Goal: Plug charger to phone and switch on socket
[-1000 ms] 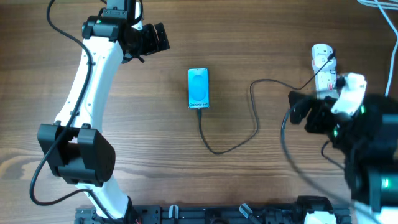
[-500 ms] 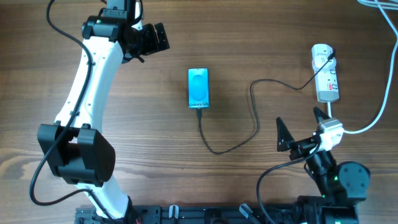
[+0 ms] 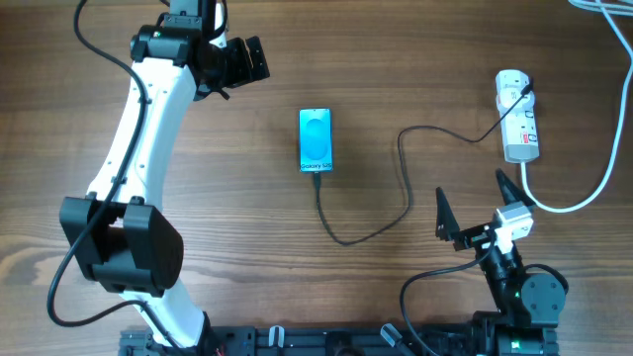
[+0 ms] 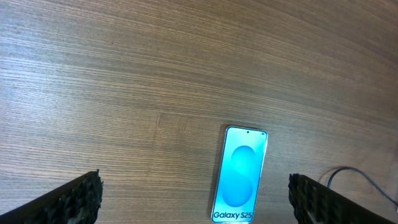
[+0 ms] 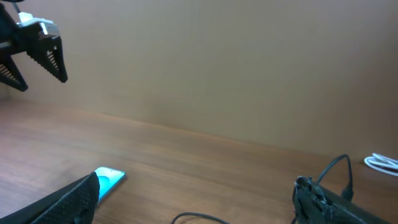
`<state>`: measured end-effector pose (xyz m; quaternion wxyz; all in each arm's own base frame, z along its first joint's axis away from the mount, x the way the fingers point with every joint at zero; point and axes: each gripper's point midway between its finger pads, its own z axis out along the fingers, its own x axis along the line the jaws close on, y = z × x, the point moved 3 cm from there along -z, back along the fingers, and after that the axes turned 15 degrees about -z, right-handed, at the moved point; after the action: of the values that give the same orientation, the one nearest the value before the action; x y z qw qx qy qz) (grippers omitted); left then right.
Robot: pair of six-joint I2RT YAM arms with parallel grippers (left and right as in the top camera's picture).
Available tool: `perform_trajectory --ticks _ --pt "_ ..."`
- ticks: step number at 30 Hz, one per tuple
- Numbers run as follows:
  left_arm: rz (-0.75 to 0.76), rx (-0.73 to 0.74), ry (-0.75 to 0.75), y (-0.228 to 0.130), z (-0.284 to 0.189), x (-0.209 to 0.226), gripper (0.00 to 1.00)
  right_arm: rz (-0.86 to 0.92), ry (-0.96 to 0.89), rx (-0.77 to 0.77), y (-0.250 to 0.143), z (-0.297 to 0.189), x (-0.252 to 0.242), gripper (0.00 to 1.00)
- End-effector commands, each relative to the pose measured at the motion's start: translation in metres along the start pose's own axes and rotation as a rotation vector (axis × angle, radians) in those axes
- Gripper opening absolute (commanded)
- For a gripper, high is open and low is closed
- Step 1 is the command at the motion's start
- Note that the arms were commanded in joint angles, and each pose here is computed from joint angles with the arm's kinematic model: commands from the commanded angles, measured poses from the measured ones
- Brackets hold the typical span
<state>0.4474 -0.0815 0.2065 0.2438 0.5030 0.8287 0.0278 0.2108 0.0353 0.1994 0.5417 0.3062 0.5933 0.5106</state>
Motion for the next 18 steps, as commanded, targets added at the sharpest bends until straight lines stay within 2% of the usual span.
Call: perform_trajectory --ticks 1,3,18 --pt "-0.008 0.006 0.01 -0.001 0.005 0.001 1.0 0.057 -0.073 0.06 -0.012 -0.002 -0.008 1.0" --pt "-0.008 0.006 0.01 -0.001 0.005 0.001 1.0 0.171 -0.157 0.144 -0.03 -0.004 -0.017 1.0" --pt "-0.007 0.006 0.01 -0.001 0.005 0.001 1.0 0.034 -0.146 0.156 -0.03 -0.004 -0.017 1.0"
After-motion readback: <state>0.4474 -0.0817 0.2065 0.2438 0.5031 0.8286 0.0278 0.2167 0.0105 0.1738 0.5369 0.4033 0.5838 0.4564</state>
